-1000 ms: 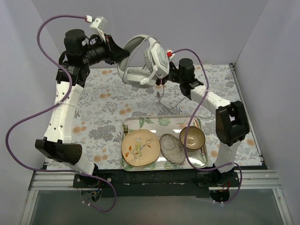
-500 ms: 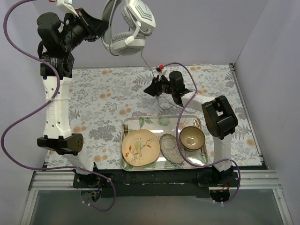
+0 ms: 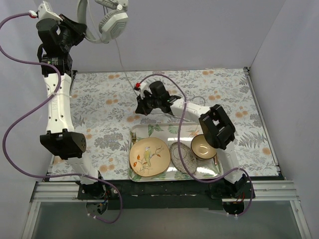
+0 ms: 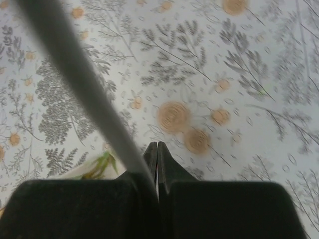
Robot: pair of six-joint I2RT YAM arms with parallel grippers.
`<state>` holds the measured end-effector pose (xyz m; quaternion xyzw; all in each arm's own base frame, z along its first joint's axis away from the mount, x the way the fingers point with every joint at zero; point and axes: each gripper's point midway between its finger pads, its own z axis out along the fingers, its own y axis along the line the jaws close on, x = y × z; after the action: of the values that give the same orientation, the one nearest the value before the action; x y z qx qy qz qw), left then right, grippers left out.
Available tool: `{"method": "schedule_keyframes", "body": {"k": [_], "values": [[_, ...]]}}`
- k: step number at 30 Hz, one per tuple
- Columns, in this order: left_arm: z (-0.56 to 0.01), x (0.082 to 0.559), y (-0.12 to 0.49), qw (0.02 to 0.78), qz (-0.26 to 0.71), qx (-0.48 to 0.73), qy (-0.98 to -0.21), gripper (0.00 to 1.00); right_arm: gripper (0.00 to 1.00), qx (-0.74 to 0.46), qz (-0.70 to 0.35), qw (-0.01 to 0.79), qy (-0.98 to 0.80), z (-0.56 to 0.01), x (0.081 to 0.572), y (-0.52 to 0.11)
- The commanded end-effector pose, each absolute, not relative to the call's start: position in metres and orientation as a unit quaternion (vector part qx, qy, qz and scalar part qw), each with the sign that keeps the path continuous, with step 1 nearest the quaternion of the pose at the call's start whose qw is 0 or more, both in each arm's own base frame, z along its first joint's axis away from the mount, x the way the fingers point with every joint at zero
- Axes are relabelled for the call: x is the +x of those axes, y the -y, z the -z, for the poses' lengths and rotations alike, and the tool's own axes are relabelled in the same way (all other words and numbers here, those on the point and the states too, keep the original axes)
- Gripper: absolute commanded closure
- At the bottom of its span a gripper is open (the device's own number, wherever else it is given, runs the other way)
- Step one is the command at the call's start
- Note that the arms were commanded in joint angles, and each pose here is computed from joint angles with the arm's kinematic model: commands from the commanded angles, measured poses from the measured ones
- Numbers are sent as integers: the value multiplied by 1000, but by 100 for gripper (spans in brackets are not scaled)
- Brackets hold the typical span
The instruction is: Wrap the headphones
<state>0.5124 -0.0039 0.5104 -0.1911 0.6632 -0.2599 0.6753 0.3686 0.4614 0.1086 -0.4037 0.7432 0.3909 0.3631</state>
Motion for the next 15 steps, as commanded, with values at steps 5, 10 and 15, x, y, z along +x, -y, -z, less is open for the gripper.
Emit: {"method": "schedule_keyframes", "body": {"k": [5, 10, 15], "values": [[-517, 546, -76, 758, 124, -274, -580, 100, 99, -563, -309, 305, -703, -114, 292, -502], [-487, 555, -112, 773, -2, -268, -575, 100, 99, -604, -283, 291, -686, -132, 262, -505], [-457, 564, -119, 790, -133, -197, -565, 100, 99, -616, -284, 311, -666, -180, 240, -503]]}}
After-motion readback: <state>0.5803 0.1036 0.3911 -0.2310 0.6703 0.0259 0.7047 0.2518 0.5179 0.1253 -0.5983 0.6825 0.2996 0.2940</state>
